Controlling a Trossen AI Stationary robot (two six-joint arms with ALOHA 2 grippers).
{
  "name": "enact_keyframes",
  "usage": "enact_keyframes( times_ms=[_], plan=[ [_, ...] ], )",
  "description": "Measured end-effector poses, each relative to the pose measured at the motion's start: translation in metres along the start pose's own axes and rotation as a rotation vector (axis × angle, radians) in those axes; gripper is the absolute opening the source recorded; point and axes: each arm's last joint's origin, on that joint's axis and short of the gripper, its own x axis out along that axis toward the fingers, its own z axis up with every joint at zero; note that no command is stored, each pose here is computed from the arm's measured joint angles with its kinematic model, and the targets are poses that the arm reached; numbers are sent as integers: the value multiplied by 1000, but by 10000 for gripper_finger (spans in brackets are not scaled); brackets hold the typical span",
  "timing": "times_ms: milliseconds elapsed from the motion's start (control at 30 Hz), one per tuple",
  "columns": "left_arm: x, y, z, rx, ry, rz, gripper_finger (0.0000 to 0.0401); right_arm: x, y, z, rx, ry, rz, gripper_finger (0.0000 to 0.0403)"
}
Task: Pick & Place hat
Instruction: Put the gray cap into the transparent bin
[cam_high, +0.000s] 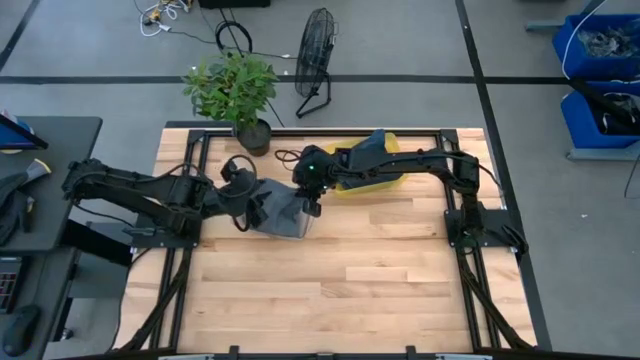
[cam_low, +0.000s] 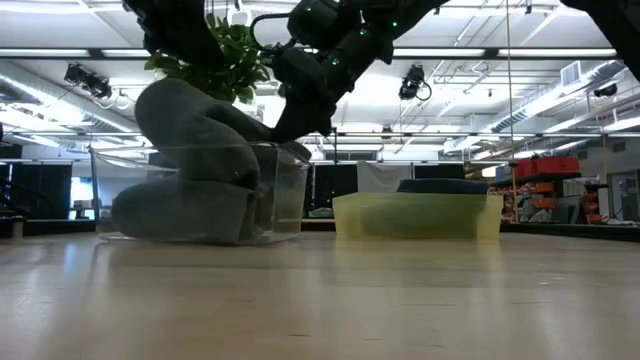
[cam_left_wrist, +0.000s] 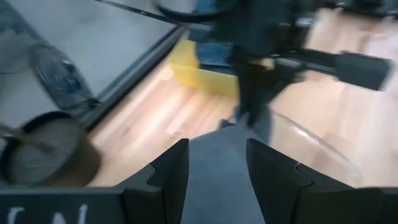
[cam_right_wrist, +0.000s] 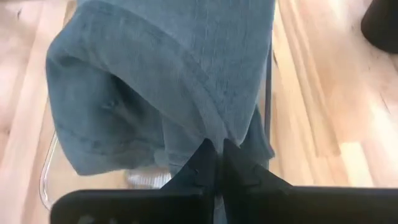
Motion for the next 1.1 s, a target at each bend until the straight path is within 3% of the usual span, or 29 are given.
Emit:
enact_keyframes(
  times_ms=[167, 367, 700, 1100],
  plan=[
    [6, -5, -6, -20, 9, -75, 165, 20, -5, -7, 70, 29, 1, 10],
    [14, -4, -23, -74, 56, -53, 165, 47, -11, -21, 100, 83, 1, 11],
    [29, 2, -49, -170, 123, 5, 165, 40, -10, -17, 104, 64, -2, 16],
    [43, 8, -82, -269, 287, -30, 165, 36, -9, -15, 52, 54, 2, 29]
  ],
)
